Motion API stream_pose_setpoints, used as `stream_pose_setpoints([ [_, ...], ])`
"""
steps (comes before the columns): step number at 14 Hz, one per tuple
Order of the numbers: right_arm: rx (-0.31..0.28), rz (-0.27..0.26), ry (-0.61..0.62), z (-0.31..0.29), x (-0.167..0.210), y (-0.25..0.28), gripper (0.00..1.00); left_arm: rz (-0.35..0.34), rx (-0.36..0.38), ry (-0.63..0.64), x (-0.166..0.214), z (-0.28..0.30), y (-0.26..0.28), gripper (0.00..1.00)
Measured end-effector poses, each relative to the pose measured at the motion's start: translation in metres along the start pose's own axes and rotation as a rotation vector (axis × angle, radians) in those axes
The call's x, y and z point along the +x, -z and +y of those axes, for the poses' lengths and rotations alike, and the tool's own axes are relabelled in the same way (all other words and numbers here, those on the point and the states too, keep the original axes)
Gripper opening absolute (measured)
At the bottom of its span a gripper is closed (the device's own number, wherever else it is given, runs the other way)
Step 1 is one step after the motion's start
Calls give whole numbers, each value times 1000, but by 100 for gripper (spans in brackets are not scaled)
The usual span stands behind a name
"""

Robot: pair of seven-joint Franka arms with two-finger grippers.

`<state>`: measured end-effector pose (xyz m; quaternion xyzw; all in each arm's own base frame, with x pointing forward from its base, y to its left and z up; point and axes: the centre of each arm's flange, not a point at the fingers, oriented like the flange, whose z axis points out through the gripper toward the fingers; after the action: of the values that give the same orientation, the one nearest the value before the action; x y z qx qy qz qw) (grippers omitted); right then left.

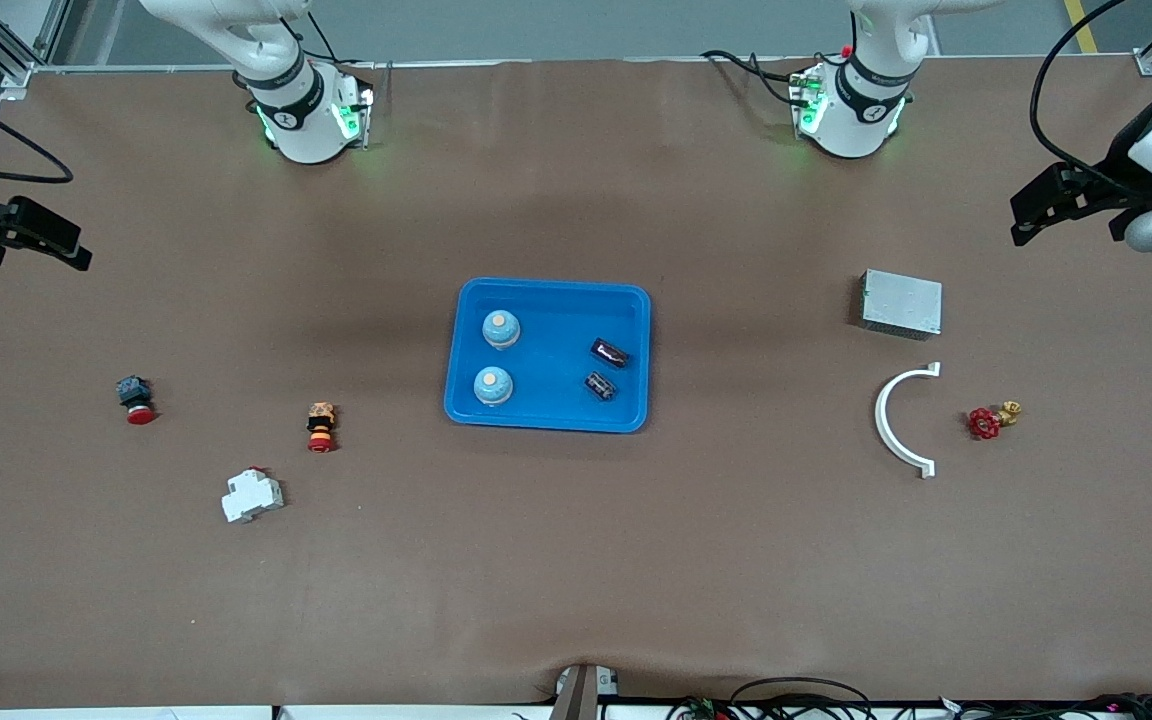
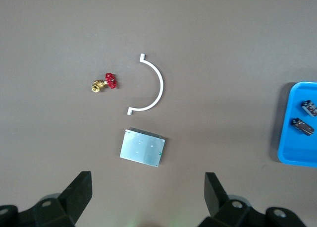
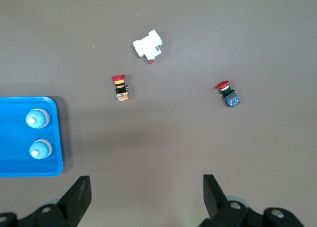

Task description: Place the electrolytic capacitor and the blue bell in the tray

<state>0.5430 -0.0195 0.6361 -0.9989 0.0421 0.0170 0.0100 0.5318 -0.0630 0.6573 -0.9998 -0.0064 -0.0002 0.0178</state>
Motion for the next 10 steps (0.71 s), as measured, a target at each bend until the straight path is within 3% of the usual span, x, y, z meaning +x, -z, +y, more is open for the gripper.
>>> stream_pose_setpoints([
  [10,0,0,6,-3,0,0,100,-35,-12,10,-3,-5,-3,100],
])
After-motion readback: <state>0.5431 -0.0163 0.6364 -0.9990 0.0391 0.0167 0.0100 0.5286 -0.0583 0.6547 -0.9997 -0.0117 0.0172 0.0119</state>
